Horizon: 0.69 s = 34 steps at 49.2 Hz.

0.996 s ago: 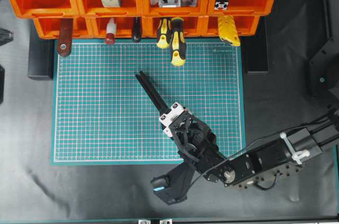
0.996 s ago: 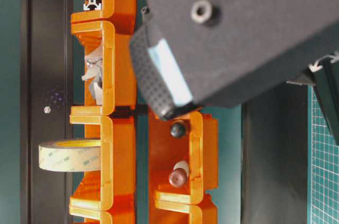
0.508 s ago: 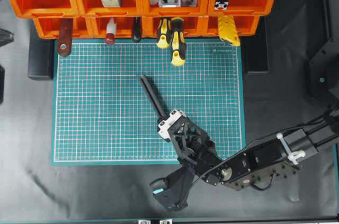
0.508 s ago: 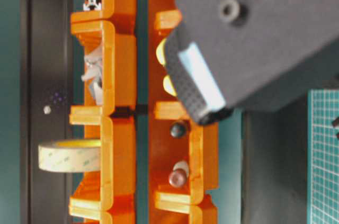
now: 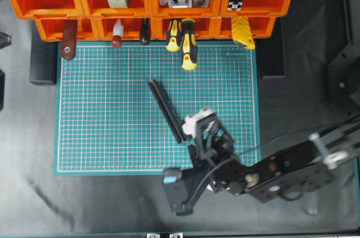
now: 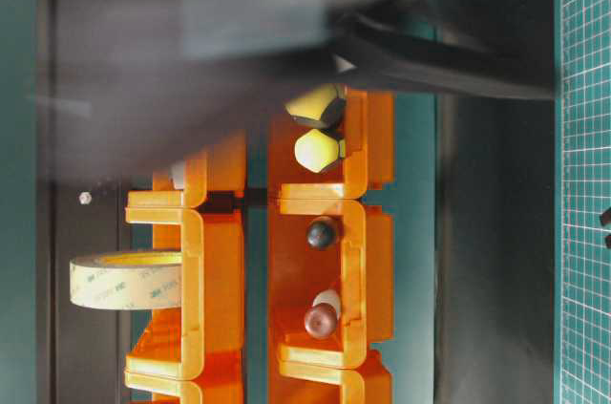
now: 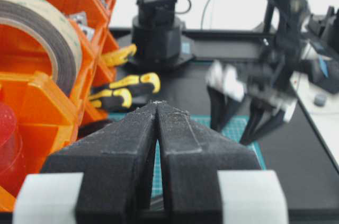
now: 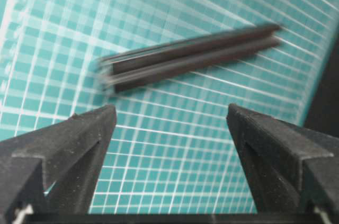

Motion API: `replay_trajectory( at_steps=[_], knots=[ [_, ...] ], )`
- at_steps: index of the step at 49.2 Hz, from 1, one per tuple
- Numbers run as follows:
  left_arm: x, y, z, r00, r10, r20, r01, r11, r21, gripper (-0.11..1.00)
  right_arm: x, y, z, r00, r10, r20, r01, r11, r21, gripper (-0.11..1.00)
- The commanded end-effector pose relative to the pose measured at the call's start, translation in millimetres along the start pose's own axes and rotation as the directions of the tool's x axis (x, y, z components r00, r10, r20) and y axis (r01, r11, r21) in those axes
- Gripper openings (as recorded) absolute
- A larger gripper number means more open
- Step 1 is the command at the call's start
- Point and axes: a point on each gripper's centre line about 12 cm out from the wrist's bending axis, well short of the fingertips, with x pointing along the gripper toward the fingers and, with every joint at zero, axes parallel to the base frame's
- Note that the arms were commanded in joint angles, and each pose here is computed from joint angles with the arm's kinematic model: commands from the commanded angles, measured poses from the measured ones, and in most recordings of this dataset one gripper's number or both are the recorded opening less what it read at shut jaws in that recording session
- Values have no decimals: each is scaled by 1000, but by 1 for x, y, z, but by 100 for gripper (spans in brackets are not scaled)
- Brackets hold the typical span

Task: Pick frame from container rack with right arm.
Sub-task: 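Open the right gripper to release the bar on the mat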

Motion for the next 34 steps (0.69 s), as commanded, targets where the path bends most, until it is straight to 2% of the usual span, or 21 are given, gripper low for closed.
replay_trajectory(
  at_steps=[1,2,7,11,16,26,34],
  knots=[
    [0,0,7,1000,2,15,-2,1000,1,1,-39,-29,4,995,-3,99,-11,989,145,83],
    [1,0,8,1000,2,17,-2,1000,1,0,-46,-34,2,992,-1,127,-22,984,179,83],
    [0,0,8,1000,2,18,-2,1000,1,0,-70,-51,-5,972,11,233,-75,960,269,83],
    [0,0,8,1000,2,18,-2,1000,1,0,-84,-61,-15,950,27,311,-129,941,313,83],
    [0,0,8,1000,2,17,-1,1000,-8,0,-95,-73,-30,920,48,388,-202,907,369,83],
    [0,-1,10,1000,-6,23,6,1000,-8,0,-105,-96,-69,867,63,495,-317,836,448,82],
    [0,-1,12,1000,-6,29,6,1000,-8,0,-122,-118,-98,811,32,584,-371,799,473,82]
  ],
)
